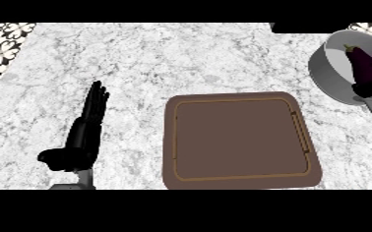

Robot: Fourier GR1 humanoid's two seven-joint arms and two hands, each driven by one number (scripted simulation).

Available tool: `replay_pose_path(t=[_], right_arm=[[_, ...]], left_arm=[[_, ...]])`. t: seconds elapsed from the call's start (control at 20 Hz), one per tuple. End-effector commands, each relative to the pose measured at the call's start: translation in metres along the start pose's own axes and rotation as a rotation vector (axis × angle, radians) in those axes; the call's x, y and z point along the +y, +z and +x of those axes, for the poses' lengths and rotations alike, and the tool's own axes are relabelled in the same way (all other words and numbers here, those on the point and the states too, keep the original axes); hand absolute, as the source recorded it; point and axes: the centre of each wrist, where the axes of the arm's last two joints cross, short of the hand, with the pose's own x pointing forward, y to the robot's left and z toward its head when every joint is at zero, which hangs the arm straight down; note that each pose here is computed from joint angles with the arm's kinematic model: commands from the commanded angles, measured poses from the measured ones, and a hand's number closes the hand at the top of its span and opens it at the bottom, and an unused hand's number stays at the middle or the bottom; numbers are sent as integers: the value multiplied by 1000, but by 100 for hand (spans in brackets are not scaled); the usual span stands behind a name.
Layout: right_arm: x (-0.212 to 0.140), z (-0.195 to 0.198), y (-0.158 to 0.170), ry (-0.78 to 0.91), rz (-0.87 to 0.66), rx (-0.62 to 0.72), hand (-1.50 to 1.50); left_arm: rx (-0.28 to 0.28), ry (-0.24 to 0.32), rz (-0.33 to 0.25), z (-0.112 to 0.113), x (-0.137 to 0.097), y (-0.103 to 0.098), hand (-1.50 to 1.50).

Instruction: Pick the eggplant from the tray and place it in the pot

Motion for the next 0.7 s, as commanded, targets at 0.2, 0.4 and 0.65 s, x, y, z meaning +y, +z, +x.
replay_pose_path(t=[0.2,0.4,0.65], right_arm=[[40,-48,-4,10,178,276,-150],[37,-64,-8,-102,255,156,-150],[35,-65,-4,-447,32,90,-150]], left_arm=[[-8,6,-11,6,5,0,0],[-21,5,-5,23,11,-10,0],[-6,3,18,12,9,-5,0]])
